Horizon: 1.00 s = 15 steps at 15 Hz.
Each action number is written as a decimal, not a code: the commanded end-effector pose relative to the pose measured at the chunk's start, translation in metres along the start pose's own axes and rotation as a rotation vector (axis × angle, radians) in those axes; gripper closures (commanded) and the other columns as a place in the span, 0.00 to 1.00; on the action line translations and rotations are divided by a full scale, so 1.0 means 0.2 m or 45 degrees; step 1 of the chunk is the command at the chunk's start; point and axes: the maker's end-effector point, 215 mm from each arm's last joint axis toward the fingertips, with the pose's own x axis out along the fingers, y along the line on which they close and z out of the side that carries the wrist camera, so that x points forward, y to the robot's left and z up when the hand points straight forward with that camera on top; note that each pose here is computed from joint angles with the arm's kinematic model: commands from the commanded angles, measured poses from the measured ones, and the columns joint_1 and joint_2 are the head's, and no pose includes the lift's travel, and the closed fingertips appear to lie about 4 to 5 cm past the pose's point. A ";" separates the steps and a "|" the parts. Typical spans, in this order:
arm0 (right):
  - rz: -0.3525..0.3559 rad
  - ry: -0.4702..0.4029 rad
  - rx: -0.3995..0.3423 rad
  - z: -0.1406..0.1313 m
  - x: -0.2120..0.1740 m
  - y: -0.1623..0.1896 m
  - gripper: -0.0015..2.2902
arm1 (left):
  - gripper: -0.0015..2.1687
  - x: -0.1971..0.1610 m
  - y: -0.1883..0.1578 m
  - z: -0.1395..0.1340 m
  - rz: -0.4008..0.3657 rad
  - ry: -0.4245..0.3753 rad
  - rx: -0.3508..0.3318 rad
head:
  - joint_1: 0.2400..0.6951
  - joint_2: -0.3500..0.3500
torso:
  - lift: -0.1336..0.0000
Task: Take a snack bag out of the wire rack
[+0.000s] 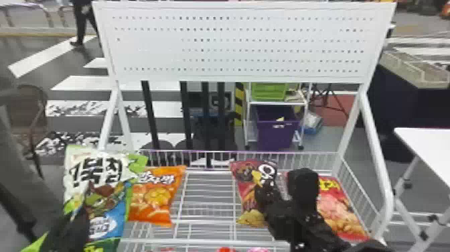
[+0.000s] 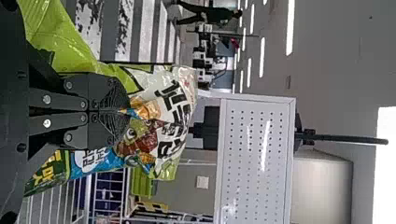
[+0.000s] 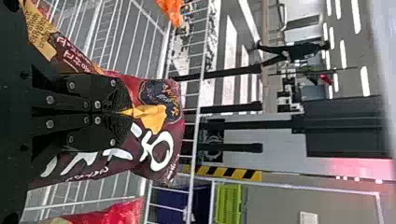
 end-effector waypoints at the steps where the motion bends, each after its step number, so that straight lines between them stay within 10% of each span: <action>1: 0.006 -0.076 -0.016 0.11 -0.19 0.00 0.98 | 0.99 -0.01 -0.01 0.02 -0.005 -0.008 -0.003 | 0.57 0.50 | 1.00; 15: -0.282 -0.303 -0.018 0.14 -1.24 -0.39 0.98 | 0.99 0.00 -0.03 0.04 -0.011 -0.022 -0.010 | 0.57 0.50 | 1.00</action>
